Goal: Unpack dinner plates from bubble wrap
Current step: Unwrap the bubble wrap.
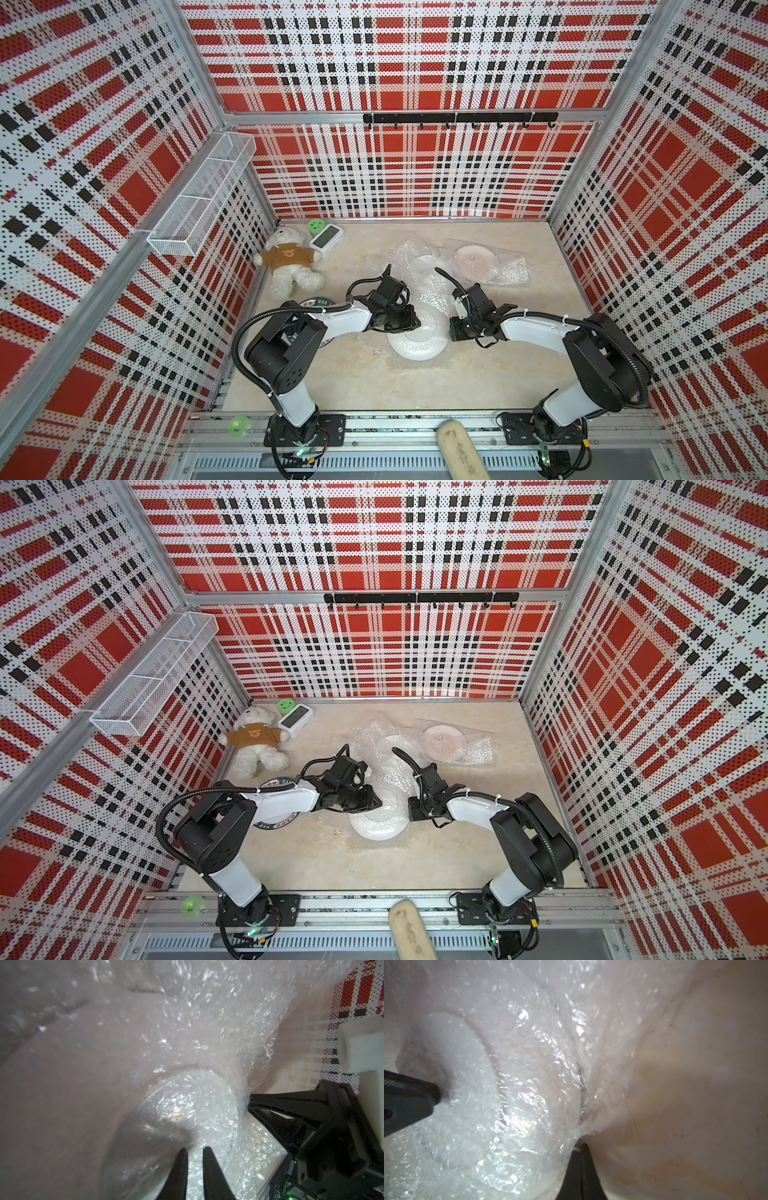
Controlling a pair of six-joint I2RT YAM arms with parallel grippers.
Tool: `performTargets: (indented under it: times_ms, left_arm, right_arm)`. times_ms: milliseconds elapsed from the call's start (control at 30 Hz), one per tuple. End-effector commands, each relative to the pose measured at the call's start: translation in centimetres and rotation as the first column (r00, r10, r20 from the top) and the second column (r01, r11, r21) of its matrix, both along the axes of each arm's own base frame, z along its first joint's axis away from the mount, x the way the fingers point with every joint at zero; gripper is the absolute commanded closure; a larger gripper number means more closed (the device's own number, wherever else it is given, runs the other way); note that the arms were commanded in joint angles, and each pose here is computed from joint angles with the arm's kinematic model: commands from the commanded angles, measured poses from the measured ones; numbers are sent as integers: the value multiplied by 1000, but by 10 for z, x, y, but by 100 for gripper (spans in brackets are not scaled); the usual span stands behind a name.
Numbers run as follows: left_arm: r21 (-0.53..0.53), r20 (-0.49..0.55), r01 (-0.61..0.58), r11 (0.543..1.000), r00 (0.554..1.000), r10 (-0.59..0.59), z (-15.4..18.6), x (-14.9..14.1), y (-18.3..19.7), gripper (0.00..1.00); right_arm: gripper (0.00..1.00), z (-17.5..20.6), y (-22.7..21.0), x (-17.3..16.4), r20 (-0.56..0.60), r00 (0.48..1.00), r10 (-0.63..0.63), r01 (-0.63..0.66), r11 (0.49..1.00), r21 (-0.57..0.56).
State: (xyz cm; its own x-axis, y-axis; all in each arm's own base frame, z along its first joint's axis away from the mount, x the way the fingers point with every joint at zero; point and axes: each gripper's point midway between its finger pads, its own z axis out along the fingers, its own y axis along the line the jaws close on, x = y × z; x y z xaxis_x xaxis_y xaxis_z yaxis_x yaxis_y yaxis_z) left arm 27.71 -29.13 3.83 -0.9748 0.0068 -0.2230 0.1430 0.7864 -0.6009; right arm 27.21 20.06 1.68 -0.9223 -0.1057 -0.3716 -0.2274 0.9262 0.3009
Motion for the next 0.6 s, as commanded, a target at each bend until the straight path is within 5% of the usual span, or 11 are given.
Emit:
performTargets:
  times_ms: [0,300,567]
  left_arm:
    - [315,-195,-27,949,976,92,-77,-48,67,80]
    - [318,-208,-37,947,972,108,-81,-52,73,80]
    - [271,-230,-52,961,966,117,-78,-48,73,80]
  right_arm:
    - [100,-1,-22,16,23,988,-150,149,988,45]
    - [100,-16,-28,16,-42,948,-317,319,928,193]
    - [100,-18,-64,11,-35,876,-480,477,855,202]
